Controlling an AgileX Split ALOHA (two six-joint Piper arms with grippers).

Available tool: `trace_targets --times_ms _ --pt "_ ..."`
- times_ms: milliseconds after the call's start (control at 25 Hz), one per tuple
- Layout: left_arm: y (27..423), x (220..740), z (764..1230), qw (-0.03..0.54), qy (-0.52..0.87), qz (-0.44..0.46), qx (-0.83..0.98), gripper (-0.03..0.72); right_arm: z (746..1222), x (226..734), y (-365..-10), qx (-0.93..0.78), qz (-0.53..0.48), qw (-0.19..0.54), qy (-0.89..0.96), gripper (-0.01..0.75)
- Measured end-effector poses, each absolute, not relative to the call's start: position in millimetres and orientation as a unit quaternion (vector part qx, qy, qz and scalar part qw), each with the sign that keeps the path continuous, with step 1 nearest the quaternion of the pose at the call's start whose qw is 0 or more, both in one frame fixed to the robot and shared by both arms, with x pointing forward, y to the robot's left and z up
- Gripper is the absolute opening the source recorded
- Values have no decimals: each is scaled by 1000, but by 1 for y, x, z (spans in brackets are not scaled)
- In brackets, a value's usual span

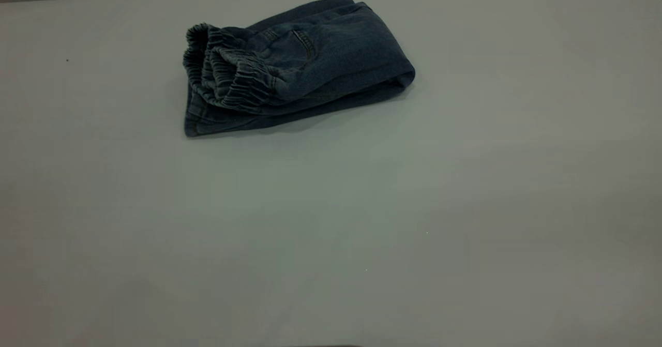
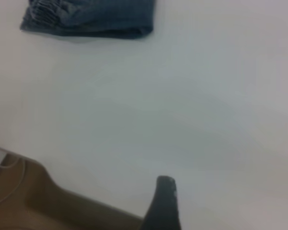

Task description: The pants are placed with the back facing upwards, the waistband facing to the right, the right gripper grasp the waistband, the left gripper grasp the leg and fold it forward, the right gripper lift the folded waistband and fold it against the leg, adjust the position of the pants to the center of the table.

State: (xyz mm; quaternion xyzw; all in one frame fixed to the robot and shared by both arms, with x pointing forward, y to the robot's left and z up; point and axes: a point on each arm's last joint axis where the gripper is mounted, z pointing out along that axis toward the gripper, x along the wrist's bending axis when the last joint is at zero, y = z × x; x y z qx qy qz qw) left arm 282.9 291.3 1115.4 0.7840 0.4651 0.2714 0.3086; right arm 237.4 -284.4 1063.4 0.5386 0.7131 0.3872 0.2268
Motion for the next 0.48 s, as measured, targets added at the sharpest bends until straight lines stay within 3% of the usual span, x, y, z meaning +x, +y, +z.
trace_targets --times_ms 480 --pt "307 253 1058 321 455 284 781 463 1040 238 -286 538 389 237 709 580"
